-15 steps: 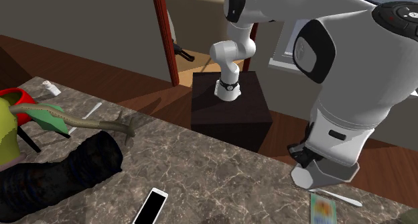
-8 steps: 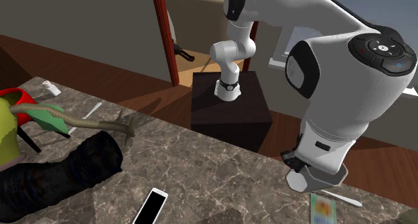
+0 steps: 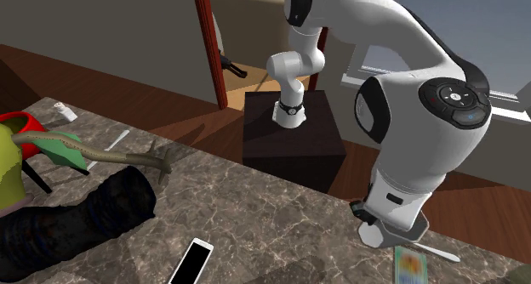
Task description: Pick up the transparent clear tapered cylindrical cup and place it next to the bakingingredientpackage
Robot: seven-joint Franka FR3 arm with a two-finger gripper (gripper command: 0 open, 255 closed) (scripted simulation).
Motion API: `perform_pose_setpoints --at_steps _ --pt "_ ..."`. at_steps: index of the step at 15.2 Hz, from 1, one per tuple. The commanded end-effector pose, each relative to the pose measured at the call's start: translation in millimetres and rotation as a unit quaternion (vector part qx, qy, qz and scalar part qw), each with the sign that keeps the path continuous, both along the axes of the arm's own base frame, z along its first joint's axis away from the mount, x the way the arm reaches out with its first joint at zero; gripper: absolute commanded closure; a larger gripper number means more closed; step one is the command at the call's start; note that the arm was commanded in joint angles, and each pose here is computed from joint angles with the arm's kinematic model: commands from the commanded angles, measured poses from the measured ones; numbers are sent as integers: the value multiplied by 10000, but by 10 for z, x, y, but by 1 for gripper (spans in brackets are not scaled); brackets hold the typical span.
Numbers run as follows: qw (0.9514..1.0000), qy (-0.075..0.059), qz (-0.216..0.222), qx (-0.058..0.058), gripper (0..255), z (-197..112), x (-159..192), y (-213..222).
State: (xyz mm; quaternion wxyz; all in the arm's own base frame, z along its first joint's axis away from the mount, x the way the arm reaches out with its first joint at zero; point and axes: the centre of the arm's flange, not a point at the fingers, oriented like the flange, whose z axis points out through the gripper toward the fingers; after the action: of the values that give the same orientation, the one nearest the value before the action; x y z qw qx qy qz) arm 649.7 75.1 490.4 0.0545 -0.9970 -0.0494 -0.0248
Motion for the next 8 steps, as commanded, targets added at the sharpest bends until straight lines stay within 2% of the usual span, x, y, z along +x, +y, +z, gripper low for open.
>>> perform_pose_setpoints --at_steps 1,8 --pt "10000 -5 -1 1 255 -96 -3 6" --pt "10000 -5 -1 1 255 -465 -3 6"
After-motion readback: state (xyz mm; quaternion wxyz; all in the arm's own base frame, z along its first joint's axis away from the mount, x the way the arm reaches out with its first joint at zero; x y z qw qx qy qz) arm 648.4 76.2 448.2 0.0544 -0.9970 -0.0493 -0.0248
